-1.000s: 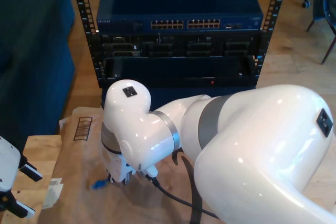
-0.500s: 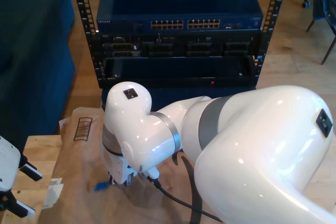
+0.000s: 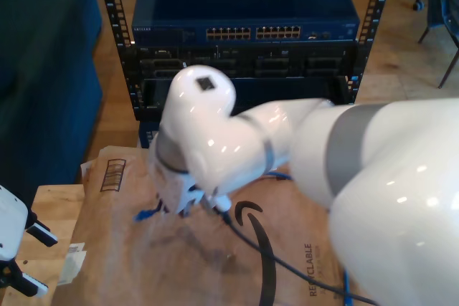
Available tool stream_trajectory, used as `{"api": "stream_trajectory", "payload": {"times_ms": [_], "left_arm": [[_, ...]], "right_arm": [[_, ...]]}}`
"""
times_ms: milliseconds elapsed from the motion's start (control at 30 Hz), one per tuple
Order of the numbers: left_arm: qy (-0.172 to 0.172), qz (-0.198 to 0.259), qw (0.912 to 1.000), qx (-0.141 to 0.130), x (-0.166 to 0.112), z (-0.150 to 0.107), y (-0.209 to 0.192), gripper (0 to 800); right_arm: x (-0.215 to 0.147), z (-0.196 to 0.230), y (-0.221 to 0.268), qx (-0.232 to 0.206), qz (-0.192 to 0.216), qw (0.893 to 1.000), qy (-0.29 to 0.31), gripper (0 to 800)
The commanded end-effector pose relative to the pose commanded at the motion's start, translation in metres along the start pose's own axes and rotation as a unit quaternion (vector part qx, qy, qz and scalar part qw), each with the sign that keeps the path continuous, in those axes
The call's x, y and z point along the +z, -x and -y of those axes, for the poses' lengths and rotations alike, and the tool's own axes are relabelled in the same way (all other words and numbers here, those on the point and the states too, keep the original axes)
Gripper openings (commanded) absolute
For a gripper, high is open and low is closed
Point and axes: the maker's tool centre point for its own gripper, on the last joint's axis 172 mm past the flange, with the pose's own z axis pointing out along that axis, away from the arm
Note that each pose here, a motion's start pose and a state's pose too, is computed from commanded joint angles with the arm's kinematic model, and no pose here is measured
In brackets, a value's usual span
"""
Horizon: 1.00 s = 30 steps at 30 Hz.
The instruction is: Grab the cable and plug it in
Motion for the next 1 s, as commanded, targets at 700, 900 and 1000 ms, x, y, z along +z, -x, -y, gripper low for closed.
{"api": "stream_trajectory", "payload": {"times_ms": [700, 900, 1000], "left_arm": [[-0.021, 0.127, 0.9896, 0.064, -0.004, -0.016, 0.221, 800], [-0.016, 0.142, 0.9874, 0.068, -0.013, -0.025, 0.234, 800], [-0.014, 0.142, 0.9872, 0.071, -0.016, -0.025, 0.236, 800]], "right_arm": [[-0.221, -0.061, -0.115, 0.303, 0.193, 0.933, 0.004, 0], [-0.259, -0.043, -0.108, 0.309, 0.200, 0.929, -0.024, 0], [-0.276, -0.034, -0.104, 0.319, 0.203, 0.925, -0.038, 0]]}}
